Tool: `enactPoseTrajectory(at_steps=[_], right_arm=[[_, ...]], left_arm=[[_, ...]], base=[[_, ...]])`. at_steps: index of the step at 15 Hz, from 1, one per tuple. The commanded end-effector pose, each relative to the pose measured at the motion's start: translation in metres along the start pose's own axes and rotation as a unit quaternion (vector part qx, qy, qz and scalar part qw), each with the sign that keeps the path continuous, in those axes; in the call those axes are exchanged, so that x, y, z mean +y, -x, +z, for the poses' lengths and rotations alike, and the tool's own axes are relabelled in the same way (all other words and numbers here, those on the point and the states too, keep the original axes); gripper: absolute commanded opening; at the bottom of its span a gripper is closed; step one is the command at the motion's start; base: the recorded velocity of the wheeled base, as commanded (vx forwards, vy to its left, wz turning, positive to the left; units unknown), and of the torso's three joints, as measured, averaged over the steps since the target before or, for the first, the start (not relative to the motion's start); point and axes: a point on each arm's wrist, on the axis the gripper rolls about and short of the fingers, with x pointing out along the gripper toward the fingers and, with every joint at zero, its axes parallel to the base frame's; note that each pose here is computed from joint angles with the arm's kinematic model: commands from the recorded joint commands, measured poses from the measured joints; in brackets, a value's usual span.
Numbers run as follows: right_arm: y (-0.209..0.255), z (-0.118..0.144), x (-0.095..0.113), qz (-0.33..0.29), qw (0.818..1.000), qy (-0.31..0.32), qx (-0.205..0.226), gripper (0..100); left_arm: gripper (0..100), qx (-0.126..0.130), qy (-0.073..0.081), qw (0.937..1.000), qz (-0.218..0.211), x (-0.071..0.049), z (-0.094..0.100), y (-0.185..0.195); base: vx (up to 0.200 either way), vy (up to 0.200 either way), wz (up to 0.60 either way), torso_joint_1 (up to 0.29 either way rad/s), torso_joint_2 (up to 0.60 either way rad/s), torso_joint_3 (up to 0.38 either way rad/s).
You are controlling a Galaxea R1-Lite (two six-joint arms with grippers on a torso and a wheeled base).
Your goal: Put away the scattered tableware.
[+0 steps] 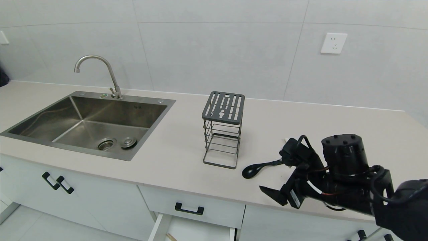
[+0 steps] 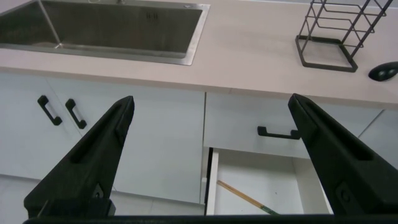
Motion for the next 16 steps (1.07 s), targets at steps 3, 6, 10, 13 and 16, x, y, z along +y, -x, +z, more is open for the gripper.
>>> enactPoseTrajectory(at_steps=[3,6,10,13,16], right_arm=[[-0.031,0.002,-0.019,-0.021,1.000,-0.013,0.008,100],[-0.057,-0.002,-0.019,-0.016,1.000,-0.012,0.023,100],[-0.063,-0.016,-0.039,-0.034,0.998,-0.007,0.043,100],[-0.062,-0.023,-0.058,-0.033,0.999,-0.007,0.041,100],[-0.072,-0.021,-0.070,-0.027,0.999,-0.010,0.025,100]], left_arm=[[100,0.000,0.000,1.0000,0.000,0.000,0.000,0.000],[100,0.000,0.000,1.0000,0.000,0.000,0.000,0.000],[100,0.000,0.000,1.0000,0.000,0.000,0.000,0.000],[100,0.000,0.000,1.0000,0.000,0.000,0.000,0.000],[100,0.000,0.000,1.0000,-0.001,0.000,0.000,0.000]], base=[[0.000,0.000,0.00,0.000,0.00,0.000],[0.000,0.000,0.00,0.000,0.00,0.000],[0.000,0.000,0.00,0.000,0.00,0.000],[0.000,0.000,0.00,0.000,0.00,0.000],[0.000,0.000,0.00,0.000,0.00,0.000]])
